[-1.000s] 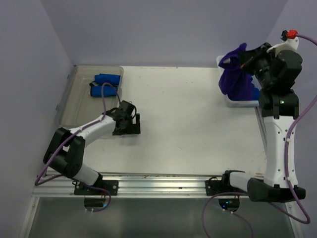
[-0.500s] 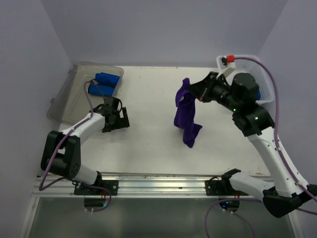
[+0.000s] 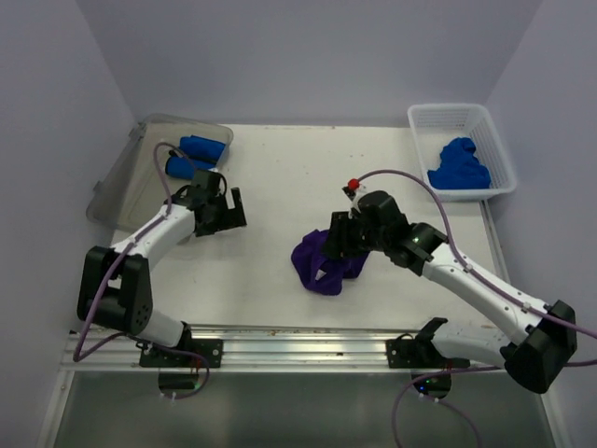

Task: Roll the towels
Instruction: Move the towel to the center of the board

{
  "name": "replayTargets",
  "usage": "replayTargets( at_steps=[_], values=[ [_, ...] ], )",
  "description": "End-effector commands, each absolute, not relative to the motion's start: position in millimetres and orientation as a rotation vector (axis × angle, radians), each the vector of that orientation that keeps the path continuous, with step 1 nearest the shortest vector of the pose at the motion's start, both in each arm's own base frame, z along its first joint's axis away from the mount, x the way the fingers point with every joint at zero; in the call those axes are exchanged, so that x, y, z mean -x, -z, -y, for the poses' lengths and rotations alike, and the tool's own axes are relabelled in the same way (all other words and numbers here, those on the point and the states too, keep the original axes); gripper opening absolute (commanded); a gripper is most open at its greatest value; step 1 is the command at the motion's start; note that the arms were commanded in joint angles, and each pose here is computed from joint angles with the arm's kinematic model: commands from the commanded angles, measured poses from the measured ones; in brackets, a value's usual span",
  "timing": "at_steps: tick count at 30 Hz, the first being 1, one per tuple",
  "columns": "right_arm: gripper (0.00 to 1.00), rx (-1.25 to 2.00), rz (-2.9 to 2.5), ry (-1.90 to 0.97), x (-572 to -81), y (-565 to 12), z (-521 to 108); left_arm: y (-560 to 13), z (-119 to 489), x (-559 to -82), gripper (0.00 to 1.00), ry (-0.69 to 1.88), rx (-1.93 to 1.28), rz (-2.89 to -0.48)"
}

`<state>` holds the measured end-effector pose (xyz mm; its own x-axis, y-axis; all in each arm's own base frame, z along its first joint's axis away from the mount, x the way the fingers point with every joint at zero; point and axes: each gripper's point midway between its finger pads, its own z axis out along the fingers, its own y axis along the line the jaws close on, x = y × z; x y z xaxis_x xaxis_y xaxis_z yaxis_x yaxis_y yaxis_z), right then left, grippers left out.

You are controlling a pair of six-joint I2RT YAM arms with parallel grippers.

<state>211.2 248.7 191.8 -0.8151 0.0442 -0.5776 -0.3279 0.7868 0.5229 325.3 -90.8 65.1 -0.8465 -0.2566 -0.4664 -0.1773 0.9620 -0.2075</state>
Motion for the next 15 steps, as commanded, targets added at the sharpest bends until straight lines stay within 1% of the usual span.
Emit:
replayTargets(
  at_steps=[1, 2, 3, 4, 5, 7, 8, 9, 10, 11, 14, 15],
  values=[
    [0.66, 0.171, -2.507, -0.578, -217, -146, -223, -132, 118, -341, 1.0, 0.323, 0.172, -2.444],
    [0.79, 0.105, -2.52, -0.487, -222, -139, -210, -139, 124, -338, 1.0, 0.336, 0.149, -2.435],
    [0.81, 0.058, -2.52, -0.42, -227, -136, -196, -152, 137, -334, 1.0, 0.364, 0.101, -2.414],
    [0.81, 0.012, -2.518, -0.412, -231, -135, -188, -155, 143, -329, 1.0, 0.37, 0.064, -2.417],
    [0.81, -0.087, -2.53, -0.407, -238, -125, -169, -157, 153, -322, 1.0, 0.389, 0.025, -2.43],
    [0.8, -0.156, -2.516, -0.471, -239, -124, -157, -158, 185, -302, 1.0, 0.459, -0.074, -2.458],
    [0.75, -0.196, -2.507, -0.45, -243, -123, -146, -158, 199, -294, 0.99, 0.509, -0.108, -2.463],
    [0.73, -0.197, -2.51, -0.446, -242, -123, -144, -153, 218, -277, 0.99, 0.559, -0.167, -2.477],
    [0.71, -0.196, -2.518, -0.432, -238, -122, -141, -157, 234, -273, 0.97, 0.629, -0.165, -2.456],
    [0.66, -0.204, -2.527, -0.418, -236, -118, -138, -155, 257, -255, 0.94, 0.712, -0.235, -2.462],
    [0.65, -0.243, -2.532, -0.414, -229, -112, -134, -141, 291, -229, 0.92, 0.801, -0.272, -2.488],
    [0.65, -0.253, -2.527, -0.418, -228, -112, -133, -126, 306, -209, 0.91, 0.8, -0.335, -2.528]
  ],
)
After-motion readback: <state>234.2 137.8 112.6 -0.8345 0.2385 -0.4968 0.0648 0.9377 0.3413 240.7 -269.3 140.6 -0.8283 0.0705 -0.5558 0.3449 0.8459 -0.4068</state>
